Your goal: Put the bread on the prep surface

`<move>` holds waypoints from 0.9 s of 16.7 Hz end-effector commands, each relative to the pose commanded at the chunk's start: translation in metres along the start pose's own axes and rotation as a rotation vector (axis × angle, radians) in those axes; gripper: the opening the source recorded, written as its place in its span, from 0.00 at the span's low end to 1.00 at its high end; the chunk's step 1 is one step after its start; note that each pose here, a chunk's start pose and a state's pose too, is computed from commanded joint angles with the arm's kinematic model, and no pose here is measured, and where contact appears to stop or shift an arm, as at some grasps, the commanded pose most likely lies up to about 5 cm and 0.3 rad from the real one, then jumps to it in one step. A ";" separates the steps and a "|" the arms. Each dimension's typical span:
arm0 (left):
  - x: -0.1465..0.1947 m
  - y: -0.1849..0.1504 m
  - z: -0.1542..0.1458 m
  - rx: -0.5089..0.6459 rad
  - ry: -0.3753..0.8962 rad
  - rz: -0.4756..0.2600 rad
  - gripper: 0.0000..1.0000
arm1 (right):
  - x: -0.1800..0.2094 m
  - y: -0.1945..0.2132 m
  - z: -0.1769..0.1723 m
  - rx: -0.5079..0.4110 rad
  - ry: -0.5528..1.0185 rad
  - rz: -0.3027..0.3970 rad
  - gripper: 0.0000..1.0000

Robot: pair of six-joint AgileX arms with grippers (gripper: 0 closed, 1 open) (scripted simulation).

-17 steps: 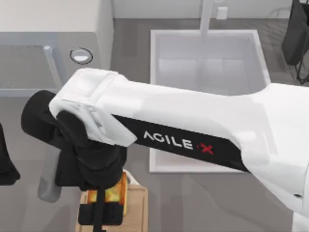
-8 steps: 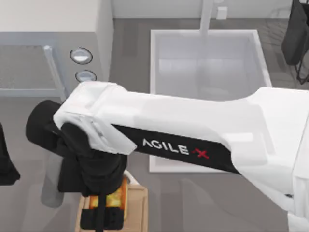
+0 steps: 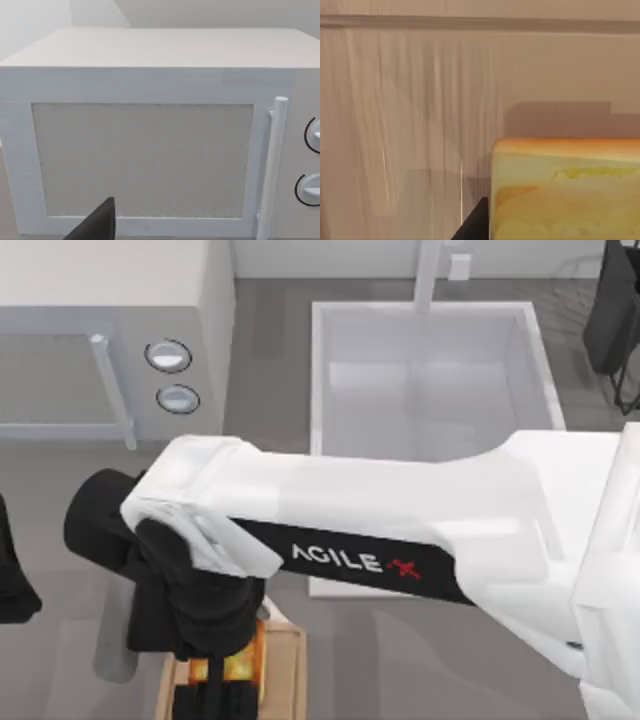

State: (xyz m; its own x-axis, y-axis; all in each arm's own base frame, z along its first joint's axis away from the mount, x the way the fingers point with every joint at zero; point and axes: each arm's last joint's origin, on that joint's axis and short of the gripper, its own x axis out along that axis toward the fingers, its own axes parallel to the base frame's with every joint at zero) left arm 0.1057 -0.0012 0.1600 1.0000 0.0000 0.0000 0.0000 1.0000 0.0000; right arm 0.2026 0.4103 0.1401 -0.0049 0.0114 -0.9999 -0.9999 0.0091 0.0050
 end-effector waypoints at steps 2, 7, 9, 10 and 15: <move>0.000 0.000 0.000 0.000 0.000 0.000 1.00 | 0.000 0.000 0.000 0.000 0.000 0.000 0.00; 0.000 0.000 0.000 0.000 0.000 0.000 1.00 | 0.000 0.000 0.000 0.000 0.000 0.000 0.23; 0.000 0.000 0.000 0.000 0.000 0.000 1.00 | 0.000 0.000 0.000 0.000 0.000 0.000 0.38; 0.000 0.000 0.000 0.000 0.000 0.000 1.00 | 0.000 0.000 0.000 0.000 0.000 0.000 0.45; 0.000 0.000 0.000 0.000 0.000 0.000 1.00 | 0.000 0.000 0.000 0.000 0.000 0.000 0.83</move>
State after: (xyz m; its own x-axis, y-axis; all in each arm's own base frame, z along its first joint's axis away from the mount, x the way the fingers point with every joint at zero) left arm 0.1057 -0.0012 0.1600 1.0000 0.0000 0.0000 0.0000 1.0000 0.0000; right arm 0.2026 0.4102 0.1400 -0.0050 0.0113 -0.9999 -0.9999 0.0091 0.0051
